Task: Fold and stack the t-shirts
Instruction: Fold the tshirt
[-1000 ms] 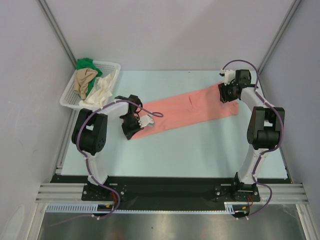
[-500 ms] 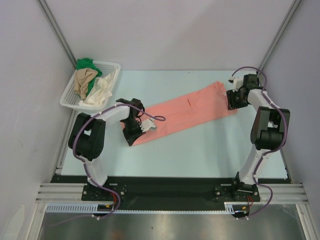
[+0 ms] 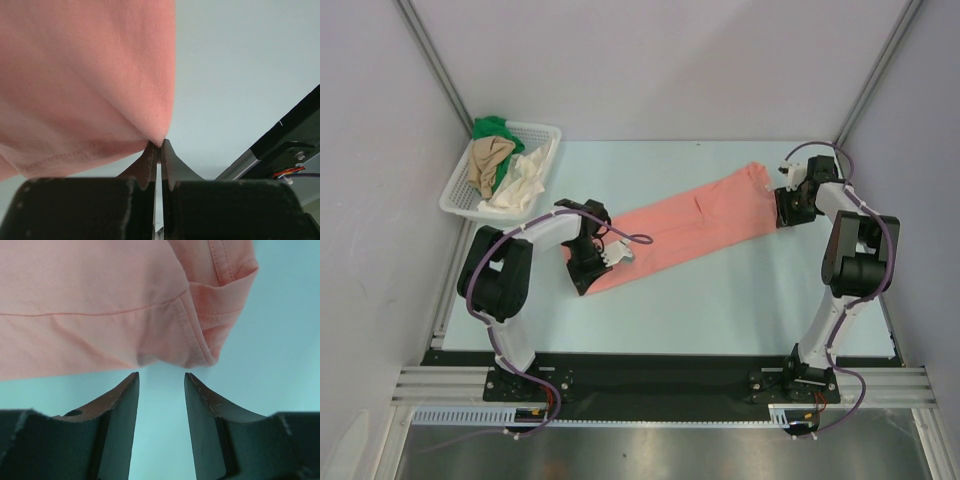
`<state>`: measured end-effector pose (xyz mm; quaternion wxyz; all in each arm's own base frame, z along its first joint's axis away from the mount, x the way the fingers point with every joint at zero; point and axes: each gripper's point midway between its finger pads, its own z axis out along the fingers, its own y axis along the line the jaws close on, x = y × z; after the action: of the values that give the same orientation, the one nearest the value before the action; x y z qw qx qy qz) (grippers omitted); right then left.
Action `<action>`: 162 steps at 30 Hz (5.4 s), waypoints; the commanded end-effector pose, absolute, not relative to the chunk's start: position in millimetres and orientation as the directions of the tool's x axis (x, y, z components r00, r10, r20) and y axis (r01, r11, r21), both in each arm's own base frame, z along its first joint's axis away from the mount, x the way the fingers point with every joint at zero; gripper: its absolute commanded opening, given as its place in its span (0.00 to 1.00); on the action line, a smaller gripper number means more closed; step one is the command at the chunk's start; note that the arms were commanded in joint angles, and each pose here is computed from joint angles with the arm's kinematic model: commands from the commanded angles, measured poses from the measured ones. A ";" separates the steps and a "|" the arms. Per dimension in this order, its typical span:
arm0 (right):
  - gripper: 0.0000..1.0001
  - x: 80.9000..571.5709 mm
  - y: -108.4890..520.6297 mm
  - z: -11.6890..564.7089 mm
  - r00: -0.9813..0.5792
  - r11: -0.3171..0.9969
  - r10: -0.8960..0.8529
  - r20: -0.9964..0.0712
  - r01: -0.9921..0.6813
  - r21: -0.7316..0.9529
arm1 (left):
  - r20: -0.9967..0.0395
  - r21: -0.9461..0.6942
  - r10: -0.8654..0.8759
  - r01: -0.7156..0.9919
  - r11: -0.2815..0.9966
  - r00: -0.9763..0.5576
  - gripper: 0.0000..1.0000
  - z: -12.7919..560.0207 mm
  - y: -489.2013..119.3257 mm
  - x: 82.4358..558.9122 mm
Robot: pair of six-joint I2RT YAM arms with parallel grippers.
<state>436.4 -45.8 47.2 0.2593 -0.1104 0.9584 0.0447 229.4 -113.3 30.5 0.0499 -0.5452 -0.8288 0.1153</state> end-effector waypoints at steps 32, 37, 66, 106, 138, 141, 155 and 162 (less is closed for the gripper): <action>0.36 650.3 118.7 37.4 -0.614 0.893 -0.150 -0.775 -0.420 0.160 | -0.053 -0.451 0.982 0.882 0.138 -0.181 0.00 37.5 -232.3 123.1; 0.36 669.8 141.4 45.1 -0.554 0.890 -0.137 -0.821 -0.432 0.143 | -0.074 -0.481 0.990 0.874 0.073 -0.124 0.00 39.0 -264.4 97.7; 0.50 684.0 49.6 97.7 -0.495 0.954 -0.139 -0.858 -0.300 0.018 | -0.354 -0.392 0.935 0.912 -0.119 -0.030 0.23 85.9 -449.0 111.8; 0.49 143.1 159.1 47.9 -0.965 0.769 0.159 0.209 0.253 0.587 | 0.073 -0.683 0.118 0.036 0.729 -0.990 0.65 52.1 -214.3 191.0; 0.47 117.8 179.3 16.9 -0.940 0.796 0.144 0.309 0.296 0.528 | 0.162 -0.688 0.313 0.121 0.716 -0.936 0.48 22.9 -270.4 147.4; 0.45 117.5 180.3 15.6 -0.939 0.794 0.145 0.312 0.298 0.530 | 0.165 -0.684 0.312 0.119 0.719 -0.936 0.42 22.2 -269.5 146.7; 0.00 128.0 192.2 28.3 -0.959 0.759 0.118 0.257 0.254 0.600 | 0.111 -0.636 0.317 0.178 0.751 -0.942 0.00 35.9 -255.0 148.8; 0.00 142.2 201.6 65.2 -0.988 0.712 0.060 0.146 0.144 0.687 | -0.049 -0.524 0.330 0.305 0.795 -0.943 0.00 64.6 -223.6 178.2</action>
<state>130.3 191.7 39.9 -0.0853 0.0891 0.9318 0.3413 156.1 -238.1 41.7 0.0852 -0.1360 -0.9406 0.2991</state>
